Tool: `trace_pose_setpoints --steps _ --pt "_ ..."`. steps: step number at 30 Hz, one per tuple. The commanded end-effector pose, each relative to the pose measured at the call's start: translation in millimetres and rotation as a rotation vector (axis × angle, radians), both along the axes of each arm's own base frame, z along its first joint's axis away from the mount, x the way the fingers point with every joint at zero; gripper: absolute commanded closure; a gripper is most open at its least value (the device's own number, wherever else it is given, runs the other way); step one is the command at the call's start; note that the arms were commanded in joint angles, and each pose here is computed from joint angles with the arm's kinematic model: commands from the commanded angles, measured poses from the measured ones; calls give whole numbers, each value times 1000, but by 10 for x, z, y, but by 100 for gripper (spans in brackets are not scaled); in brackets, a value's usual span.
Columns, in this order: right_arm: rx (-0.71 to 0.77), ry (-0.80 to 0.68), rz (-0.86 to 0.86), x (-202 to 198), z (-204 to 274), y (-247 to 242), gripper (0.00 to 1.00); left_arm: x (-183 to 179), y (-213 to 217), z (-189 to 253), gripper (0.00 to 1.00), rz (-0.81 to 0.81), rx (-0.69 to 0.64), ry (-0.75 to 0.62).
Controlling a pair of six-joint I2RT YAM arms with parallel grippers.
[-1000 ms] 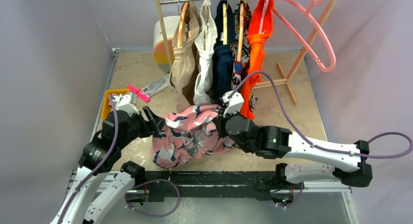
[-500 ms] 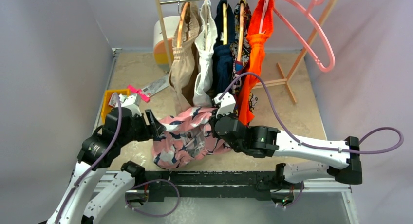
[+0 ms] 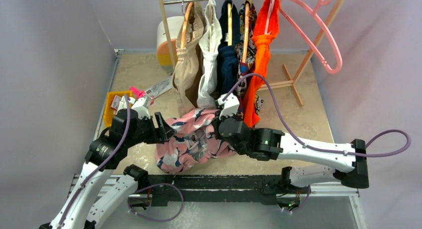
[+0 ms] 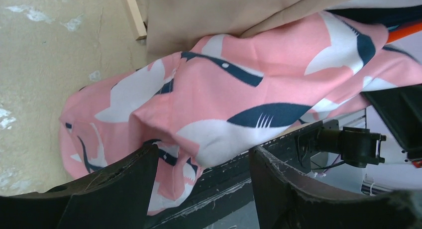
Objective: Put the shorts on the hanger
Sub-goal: Adjust the shorts at the center of the board.
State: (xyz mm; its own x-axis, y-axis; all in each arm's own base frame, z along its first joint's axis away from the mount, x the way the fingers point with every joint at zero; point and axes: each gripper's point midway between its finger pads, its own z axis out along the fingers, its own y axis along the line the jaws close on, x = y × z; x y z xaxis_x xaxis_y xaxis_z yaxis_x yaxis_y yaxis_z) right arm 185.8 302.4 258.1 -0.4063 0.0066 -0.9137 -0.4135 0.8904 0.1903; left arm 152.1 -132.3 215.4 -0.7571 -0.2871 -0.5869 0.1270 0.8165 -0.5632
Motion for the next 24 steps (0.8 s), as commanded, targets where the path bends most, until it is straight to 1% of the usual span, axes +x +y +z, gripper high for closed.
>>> trace_pose_setpoints --steps 1,5,10,13,16,18,21,24 --pt "28 -20 -13 73 68 46 100 240 -132 351 34 -16 -56 -115" --pt "37 -18 -19 122 53 33 100 336 -202 542 34 -22 -85 -155" --pt "24 -18 -21 157 12 34 100 295 -282 264 35 -40 -33 -105" --pt "17 -21 -21 180 -3 58 100 285 -439 226 35 -63 -2 -125" --pt "8 -20 -24 186 1 54 100 189 -568 232 35 -120 41 -138" --pt "12 -21 -28 183 5 32 100 110 -581 217 35 -142 61 -138" --pt "24 -24 -35 181 30 -11 100 -1 -511 169 36 -144 66 -120" --pt "32 -26 -38 177 24 -35 100 -138 -413 13 37 -145 73 -69"
